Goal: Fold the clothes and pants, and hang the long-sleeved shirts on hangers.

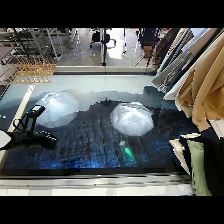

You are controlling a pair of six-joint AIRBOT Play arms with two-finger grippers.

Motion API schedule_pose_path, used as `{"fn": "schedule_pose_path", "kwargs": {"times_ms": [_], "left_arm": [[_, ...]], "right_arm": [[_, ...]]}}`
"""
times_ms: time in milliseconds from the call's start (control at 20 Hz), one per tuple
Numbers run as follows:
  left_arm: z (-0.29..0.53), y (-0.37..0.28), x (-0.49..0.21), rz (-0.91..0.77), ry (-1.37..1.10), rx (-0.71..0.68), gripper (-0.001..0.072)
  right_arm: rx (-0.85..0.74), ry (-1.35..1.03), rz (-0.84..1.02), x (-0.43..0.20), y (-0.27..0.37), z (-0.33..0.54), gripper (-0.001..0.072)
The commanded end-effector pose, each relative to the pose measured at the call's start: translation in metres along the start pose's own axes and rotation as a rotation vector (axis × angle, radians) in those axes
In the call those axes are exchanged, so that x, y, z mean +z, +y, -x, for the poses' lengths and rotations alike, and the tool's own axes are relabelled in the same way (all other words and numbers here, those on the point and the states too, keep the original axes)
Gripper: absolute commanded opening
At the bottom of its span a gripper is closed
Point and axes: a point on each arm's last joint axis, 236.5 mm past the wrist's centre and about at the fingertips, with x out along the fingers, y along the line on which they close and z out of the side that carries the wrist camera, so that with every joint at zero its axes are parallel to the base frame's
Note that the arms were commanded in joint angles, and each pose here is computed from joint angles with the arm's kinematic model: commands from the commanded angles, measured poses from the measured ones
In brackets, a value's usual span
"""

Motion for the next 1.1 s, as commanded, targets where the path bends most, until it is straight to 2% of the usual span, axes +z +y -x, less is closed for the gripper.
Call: {"fn": "schedule_pose_path", "kwargs": {"times_ms": [0,50,100,200,250,350,450,500,550,650,800,850,900,1000,1050], "left_arm": [[0.000,0.007,0.010,-0.002,-0.042,0.028,0.0008],[0.001,0.007,0.010,-0.003,-0.042,0.028,0.0008],[0.001,0.007,0.010,-0.004,-0.042,0.029,0.0008],[0.001,0.010,0.009,-0.011,-0.039,0.044,0.0008],[0.001,0.012,0.009,-0.014,-0.038,0.053,0.0008],[0.001,0.012,0.009,-0.014,-0.039,0.053,0.0008],[0.001,0.014,0.009,-0.017,-0.036,0.059,0.0007],[0.001,0.015,0.008,-0.019,-0.032,0.065,0.0007],[0.001,0.019,0.006,-0.014,-0.026,0.079,0.0008],[0.002,0.030,0.001,-0.022,-0.004,0.127,0.0008],[0.005,0.047,-0.008,-0.054,0.040,0.200,0.0008],[0.005,0.047,-0.008,-0.054,0.040,0.199,0.0008],[0.005,0.047,-0.008,-0.054,0.040,0.199,0.0008],[0.005,0.047,-0.008,-0.054,0.039,0.198,0.0008],[0.005,0.047,-0.008,-0.054,0.040,0.199,0.0008]], "right_arm": [[-0.061,0.012,0.061,0.011,-0.013,-0.011,0.0471],[-0.062,-0.018,0.070,0.019,-0.011,-0.008,0.0646],[-0.058,-0.067,0.081,0.030,-0.009,0.000,0.0692],[0.027,-0.231,0.107,0.060,0.015,0.036,0.0692],[0.118,-0.324,0.136,0.073,0.039,0.062,0.0692],[0.417,-0.532,0.292,0.084,0.118,0.135,0.0692],[0.755,-0.673,0.452,0.062,0.201,0.210,0.0692],[0.883,-0.681,0.545,0.038,0.236,0.232,0.0692],[0.943,-0.655,0.685,0.005,0.268,0.237,0.0692],[0.904,-0.552,0.941,-0.059,0.311,0.209,0.0691],[0.753,-0.421,1.343,-0.156,0.346,0.143,0.0683],[0.697,-0.421,1.513,-0.185,0.352,0.122,0.0615],[0.637,-0.460,1.678,-0.205,0.356,0.107,0.0453],[0.492,-0.634,1.945,-0.225,0.370,0.095,0.0010],[0.435,-0.759,2.017,-0.225,0.382,0.099,0.0016]]}}
